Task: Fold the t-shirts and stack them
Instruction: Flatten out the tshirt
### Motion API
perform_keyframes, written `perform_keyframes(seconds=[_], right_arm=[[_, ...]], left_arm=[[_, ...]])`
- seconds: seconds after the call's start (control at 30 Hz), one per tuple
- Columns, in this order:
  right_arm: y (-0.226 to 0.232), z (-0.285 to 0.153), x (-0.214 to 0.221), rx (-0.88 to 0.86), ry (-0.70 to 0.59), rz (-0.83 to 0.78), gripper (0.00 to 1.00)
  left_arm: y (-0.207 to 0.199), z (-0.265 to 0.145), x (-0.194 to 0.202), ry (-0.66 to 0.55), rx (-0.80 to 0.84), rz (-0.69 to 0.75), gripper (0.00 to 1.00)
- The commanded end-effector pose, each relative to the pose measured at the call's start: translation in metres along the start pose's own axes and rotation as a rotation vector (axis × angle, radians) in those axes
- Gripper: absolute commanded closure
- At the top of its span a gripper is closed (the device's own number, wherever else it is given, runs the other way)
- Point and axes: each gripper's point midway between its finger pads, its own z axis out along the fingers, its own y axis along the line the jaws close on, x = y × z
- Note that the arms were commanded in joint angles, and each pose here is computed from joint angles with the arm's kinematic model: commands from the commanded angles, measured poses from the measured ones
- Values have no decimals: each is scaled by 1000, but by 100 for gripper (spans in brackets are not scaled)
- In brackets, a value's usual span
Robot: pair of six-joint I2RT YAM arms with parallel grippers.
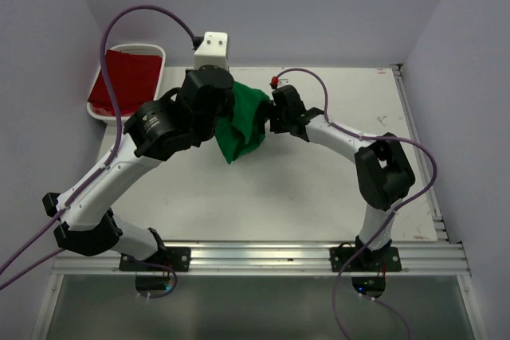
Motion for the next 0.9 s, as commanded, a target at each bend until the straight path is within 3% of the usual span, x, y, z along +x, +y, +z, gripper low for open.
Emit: perform_keyframes(seconds=[0.0,0.3,0.7,0.73,0.83,0.87], right_arm=[[11,-2,-34,-42,-58,-15,1],[64,25,-17,-306,17,25,1],[58,62,35,-245,155,42,4],[57,63,40,-240,163,39,6],[55,62,50,-241,179,43,34],[55,60,52,-246,178,43,56]], left_arm=[[9,-14,-8,-20,10,-74,100],[9,-15,-4,-10,11,-81,100],[17,-19,2,-12,6,-119,100],[19,-21,1,-15,4,-124,100],[21,-20,5,-15,-4,-124,100],[22,-20,5,-18,-8,-127,100]])
